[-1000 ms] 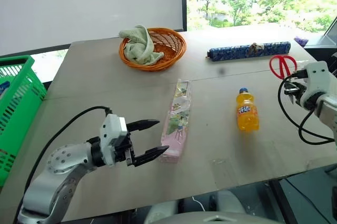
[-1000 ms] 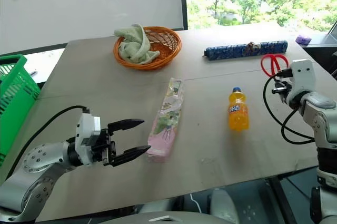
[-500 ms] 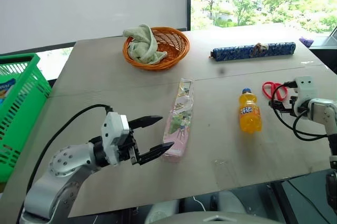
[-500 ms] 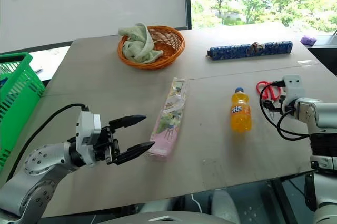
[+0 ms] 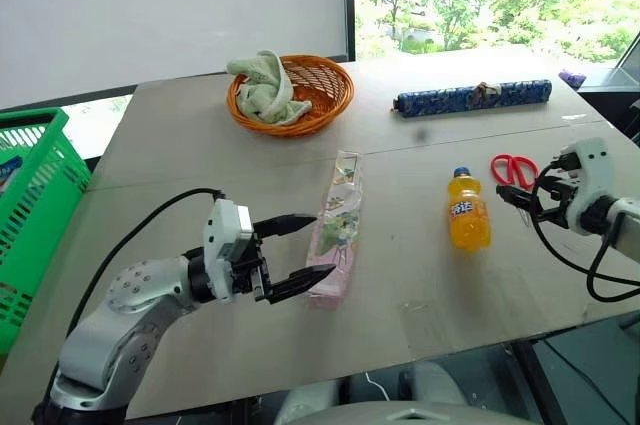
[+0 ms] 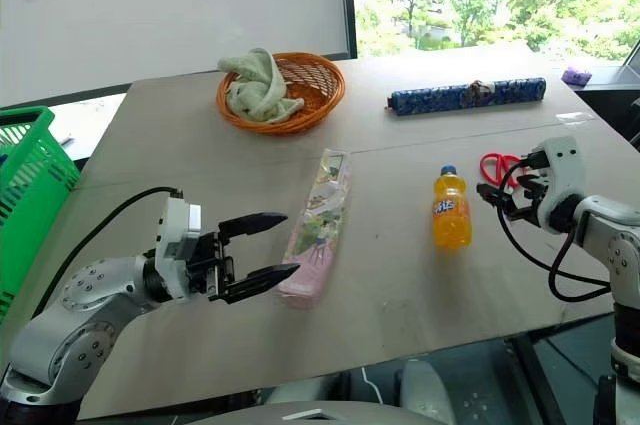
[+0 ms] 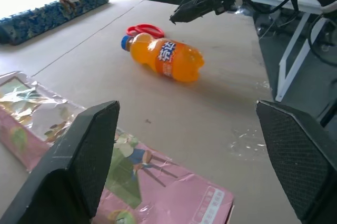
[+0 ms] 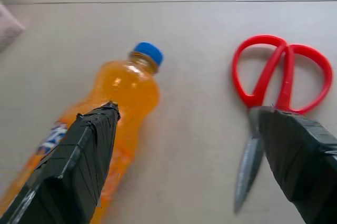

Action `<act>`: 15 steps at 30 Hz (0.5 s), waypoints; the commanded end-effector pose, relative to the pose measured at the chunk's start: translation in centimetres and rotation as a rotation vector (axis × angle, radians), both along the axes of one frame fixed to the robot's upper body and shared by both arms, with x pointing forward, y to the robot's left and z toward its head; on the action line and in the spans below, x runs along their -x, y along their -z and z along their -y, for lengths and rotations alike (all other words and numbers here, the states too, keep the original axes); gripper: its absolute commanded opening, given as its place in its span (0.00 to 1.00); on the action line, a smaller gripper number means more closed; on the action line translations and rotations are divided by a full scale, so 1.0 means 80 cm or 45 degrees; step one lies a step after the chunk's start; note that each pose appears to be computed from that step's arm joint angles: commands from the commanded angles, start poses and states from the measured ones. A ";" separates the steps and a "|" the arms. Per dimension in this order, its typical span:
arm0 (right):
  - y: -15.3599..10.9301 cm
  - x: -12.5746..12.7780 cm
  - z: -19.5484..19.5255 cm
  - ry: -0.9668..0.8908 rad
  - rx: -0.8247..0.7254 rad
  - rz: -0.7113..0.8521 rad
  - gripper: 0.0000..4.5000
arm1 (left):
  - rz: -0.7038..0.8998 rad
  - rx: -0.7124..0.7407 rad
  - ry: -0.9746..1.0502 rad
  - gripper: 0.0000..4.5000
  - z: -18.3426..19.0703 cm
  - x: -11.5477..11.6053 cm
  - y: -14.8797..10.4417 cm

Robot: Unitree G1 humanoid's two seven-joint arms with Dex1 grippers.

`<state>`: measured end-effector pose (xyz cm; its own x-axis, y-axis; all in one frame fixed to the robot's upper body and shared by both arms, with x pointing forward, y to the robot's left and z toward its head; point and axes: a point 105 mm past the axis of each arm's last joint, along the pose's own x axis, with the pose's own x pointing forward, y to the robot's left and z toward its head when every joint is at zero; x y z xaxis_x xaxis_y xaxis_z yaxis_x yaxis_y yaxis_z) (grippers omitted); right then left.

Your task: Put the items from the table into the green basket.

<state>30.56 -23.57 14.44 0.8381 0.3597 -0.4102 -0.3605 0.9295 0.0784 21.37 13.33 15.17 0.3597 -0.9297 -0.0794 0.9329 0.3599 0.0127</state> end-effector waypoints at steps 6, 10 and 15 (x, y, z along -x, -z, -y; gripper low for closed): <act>-0.009 0.010 -0.036 0.019 -0.041 0.015 1.00 | 0.136 -0.006 -0.057 0.96 0.004 -0.029 -0.015; 0.023 0.004 -0.058 0.095 -0.021 -0.136 1.00 | 0.138 -0.003 -0.058 0.96 0.008 -0.031 -0.016; 0.065 0.001 -0.059 0.181 0.040 -0.311 1.00 | 0.138 -0.083 -0.113 0.96 0.009 -0.036 -0.004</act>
<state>30.21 -17.96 9.07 0.7432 0.2818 -0.6068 -0.2339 0.9592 0.1590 24.26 12.66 15.00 0.4436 -0.8910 -0.0963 0.8950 0.4349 0.0991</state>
